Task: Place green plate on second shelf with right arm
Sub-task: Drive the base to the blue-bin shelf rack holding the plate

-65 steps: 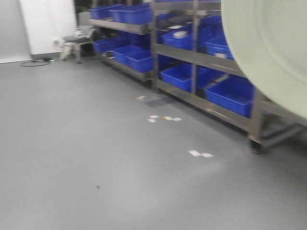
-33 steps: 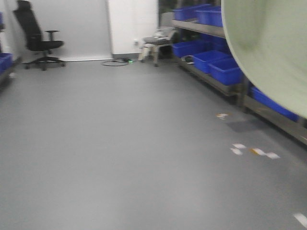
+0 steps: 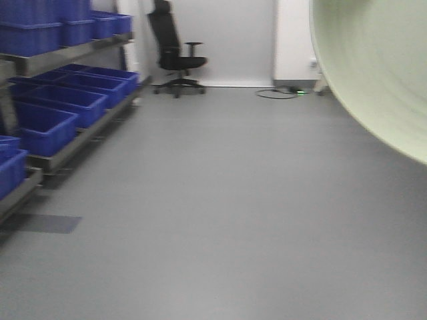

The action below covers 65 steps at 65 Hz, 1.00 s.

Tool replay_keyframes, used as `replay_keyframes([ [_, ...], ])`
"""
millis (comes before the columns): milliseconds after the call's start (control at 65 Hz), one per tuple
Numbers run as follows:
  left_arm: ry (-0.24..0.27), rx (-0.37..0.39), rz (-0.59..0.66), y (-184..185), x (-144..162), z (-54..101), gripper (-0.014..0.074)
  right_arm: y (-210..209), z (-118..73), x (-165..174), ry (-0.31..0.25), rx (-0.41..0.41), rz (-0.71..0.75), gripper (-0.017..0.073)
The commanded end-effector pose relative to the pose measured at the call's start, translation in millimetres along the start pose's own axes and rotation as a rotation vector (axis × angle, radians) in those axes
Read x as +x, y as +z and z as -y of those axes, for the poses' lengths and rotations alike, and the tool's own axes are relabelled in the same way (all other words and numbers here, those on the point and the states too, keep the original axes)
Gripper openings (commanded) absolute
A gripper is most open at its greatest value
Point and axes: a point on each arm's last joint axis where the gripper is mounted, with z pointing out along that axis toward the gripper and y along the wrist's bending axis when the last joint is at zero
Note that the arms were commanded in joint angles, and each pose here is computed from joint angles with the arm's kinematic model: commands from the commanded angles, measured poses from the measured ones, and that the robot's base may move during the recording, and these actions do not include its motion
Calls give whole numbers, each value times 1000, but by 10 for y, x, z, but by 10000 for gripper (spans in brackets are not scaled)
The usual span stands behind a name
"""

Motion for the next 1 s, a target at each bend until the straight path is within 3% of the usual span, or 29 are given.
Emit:
replay_keyframes([
  [0,-5,1,66,-5,44,-1,130,6,-17,-195,4,-5,135,53],
  [984,-5,1,66,-5,44,-1,130,6,-17,-195,4,-5,135,53],
])
